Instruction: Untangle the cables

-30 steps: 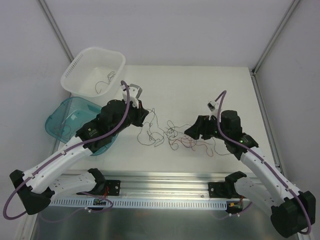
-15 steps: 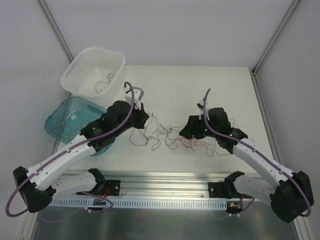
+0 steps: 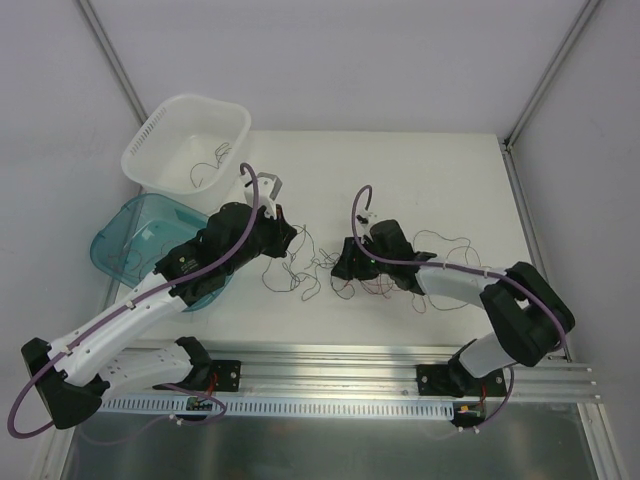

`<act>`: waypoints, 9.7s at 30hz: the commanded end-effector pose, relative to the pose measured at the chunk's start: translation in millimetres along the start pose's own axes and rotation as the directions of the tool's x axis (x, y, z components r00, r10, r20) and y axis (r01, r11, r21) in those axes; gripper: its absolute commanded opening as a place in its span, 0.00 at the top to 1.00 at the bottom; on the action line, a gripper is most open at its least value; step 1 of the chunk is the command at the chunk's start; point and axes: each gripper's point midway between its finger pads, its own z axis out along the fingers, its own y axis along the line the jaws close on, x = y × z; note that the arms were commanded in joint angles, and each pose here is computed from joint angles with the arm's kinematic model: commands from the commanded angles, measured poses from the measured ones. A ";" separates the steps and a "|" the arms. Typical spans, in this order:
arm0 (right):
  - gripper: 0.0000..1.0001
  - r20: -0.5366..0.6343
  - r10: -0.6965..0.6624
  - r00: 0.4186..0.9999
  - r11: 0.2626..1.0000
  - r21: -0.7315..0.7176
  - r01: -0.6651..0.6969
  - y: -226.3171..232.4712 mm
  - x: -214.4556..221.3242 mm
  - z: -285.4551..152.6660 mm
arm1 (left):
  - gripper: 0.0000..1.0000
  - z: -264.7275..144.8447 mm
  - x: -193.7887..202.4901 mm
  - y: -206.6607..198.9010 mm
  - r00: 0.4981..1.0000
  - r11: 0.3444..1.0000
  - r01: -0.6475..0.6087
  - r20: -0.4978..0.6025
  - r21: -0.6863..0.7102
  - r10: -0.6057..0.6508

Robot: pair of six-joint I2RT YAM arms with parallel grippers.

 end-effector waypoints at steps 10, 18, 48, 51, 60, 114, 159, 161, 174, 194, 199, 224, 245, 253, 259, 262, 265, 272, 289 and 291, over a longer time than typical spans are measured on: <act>0.55 0.114 0.064 0.991 0.998 -0.027 -0.061 -1.3 -16.7 44.7 | 1.00 -8.8 -17.7 3.6 0.998 0.999 0.042 0.053 -0.020 -0.041; 0.58 0.119 0.127 0.985 0.989 -0.095 -0.116 2.8 -12.3 58.0 | 1.00 -12.3 -17.7 9.7 0.996 0.997 0.063 0.072 -0.046 -0.059; 0.99 0.285 0.231 0.930 0.972 -0.101 -0.211 -49.3 -55.9 -33.5 | 1.00 -49.8 -40.4 97.0 0.991 0.929 0.044 0.136 -0.368 0.006; 0.99 0.320 0.181 0.930 0.979 0.026 -0.200 -72.2 -68.6 -77.4 | 1.00 -61.9 -46.5 114.2 0.991 0.904 0.042 0.135 -0.426 0.018; 0.99 0.459 0.354 0.815 0.893 0.094 -0.441 -131.7 -91.2 -178.9 | 1.00 -93.0 -104.3 123.8 0.964 0.904 0.118 0.267 -0.411 -0.005; 0.57 0.264 0.180 0.948 0.812 0.504 -0.295 -125.3 -60.3 -217.8 | 1.00 -13.5 -31.3 87.2 0.996 0.993 0.087 -0.012 -0.083 -0.088; 0.99 -0.334 -0.021 0.942 0.937 0.322 0.135 -90.0 48.6 -85.7 | 1.00 -60.8 -130.3 92.8 0.973 0.975 -0.028 0.217 -0.222 0.077; 0.99 -0.292 0.039 0.956 0.932 0.355 0.070 -94.2 47.2 -92.7 | 1.00 -69.6 -138.0 98.7 0.970 0.963 -0.036 0.224 -0.267 0.098; 0.99 0.004 0.289 0.957 0.864 0.429 -0.262 -133.8 27.2 -143.7 | 1.00 -146.8 -257.6 128.4 0.881 0.854 0.016 0.412 -0.520 0.235; 0.99 0.022 0.391 0.920 0.855 0.362 -0.372 -134.4 27.4 -143.4 | 1.00 -204.1 -331.8 110.4 0.765 0.821 0.005 0.531 -0.571 0.365; 0.95 -0.015 0.315 0.949 0.898 0.329 -0.293 -115.7 16.9 -147.3 | 1.00 -183.0 -333.6 112.2 0.781 0.828 -0.043 0.498 -0.559 0.377; 0.05 -0.007 -0.043 0.999 0.987 0.154 0.044 -39.4 -7.4 -164.7 | 1.00 -86.9 -395.0 235.4 0.788 0.793 0.049 0.511 -0.607 0.343; 0.05 -0.024 -0.030 0.999 0.980 0.194 0.034 -44.0 -12.5 -159.1 | 0.22 51.0 -225.0 356.3 0.968 0.827 0.178 0.247 -0.533 -0.049; 0.07 0.041 0.023 0.999 0.890 0.454 -0.039 -80.0 -24.9 -184.3 | 0.01 35.4 -197.8 265.5 0.977 0.920 0.136 0.204 -0.367 -0.063; 0.13 0.129 0.112 0.985 0.810 0.562 -0.166 -107.1 -24.1 -195.5 | 0.01 38.0 -133.5 183.2 0.996 0.970 0.051 0.088 -0.238 -0.031; 0.18 0.129 0.159 0.979 0.791 0.576 -0.204 -119.5 -16.2 -191.0 | 0.01 43.4 -91.0 138.3 0.999 0.991 0.036 0.008 -0.126 -0.035; 0.24 0.113 0.155 0.981 0.798 0.572 -0.192 -127.2 -12.2 -181.4 | 0.01 42.1 -53.2 106.7 0.998 0.998 0.031 -0.060 -0.048 -0.033; 0.35 0.055 0.117 0.992 0.822 0.555 -0.128 -143.1 -8.9 -151.0 | 0.01 33.9 23.7 59.1 0.980 0.998 0.045 -0.194 0.051 -0.035; 0.99 0.027 -0.150 0.988 0.980 0.136 0.145 22.7 -82.9 -160.0 | 0.01 28.1 36.2 -11.0 0.985 0.964 -0.054 -0.147 0.259 0.095; 0.99 0.028 -0.196 0.980 0.978 0.071 0.194 47.5 -86.1 -166.7 | 0.01 21.6 24.2 -23.1 0.987 0.941 -0.096 -0.090 0.324 0.132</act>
